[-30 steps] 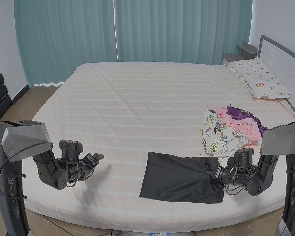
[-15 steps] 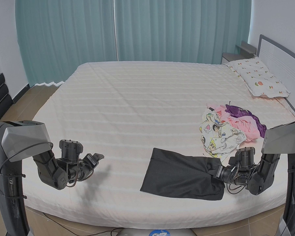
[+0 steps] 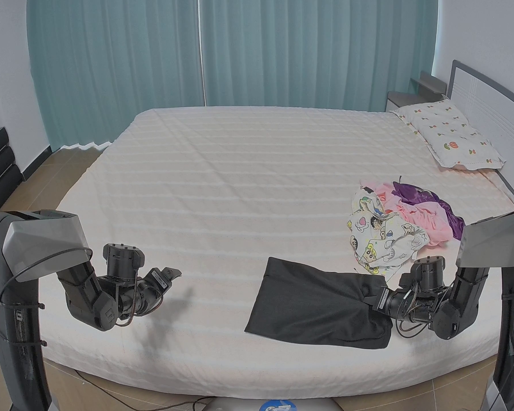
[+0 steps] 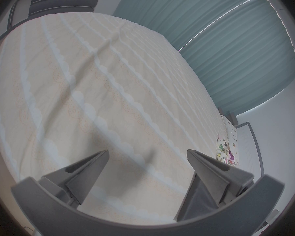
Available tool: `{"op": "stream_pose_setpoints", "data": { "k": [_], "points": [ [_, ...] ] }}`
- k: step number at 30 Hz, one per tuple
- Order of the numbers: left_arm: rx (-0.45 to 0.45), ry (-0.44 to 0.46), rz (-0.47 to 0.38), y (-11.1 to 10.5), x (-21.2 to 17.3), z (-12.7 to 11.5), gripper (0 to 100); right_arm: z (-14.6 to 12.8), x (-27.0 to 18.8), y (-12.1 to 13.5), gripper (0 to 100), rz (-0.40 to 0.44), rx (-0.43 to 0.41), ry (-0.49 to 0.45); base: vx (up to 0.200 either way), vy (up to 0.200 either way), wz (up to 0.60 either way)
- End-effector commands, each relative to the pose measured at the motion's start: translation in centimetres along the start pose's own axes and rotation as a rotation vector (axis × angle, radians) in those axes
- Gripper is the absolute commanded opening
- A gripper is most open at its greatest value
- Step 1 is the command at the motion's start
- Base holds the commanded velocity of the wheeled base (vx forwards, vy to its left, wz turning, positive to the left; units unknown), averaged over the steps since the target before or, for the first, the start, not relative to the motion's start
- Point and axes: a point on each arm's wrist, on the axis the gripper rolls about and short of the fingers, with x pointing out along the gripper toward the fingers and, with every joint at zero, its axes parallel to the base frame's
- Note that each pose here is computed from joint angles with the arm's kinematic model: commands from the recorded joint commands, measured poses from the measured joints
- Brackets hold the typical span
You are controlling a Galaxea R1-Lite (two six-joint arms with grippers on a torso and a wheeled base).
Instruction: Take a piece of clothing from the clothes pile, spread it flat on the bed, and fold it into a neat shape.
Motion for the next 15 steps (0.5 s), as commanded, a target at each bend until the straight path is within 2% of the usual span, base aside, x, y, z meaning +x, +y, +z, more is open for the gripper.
{"op": "stream_pose_setpoints", "data": {
  "k": [1, 15],
  "points": [
    [0.000, 0.000, -0.002, -0.04, 0.02, -0.01, 100, 0.03, 0.06, -0.26, 0, -0.006, 0.005, 0.000, 0.000, -0.200, 0.00],
    [0.000, 0.001, 0.000, -0.03, 0.02, -0.02, 100, -0.08, -0.22, -0.26, 0, -0.009, 0.005, 0.004, 0.000, -0.200, 0.00]
  ]
}}
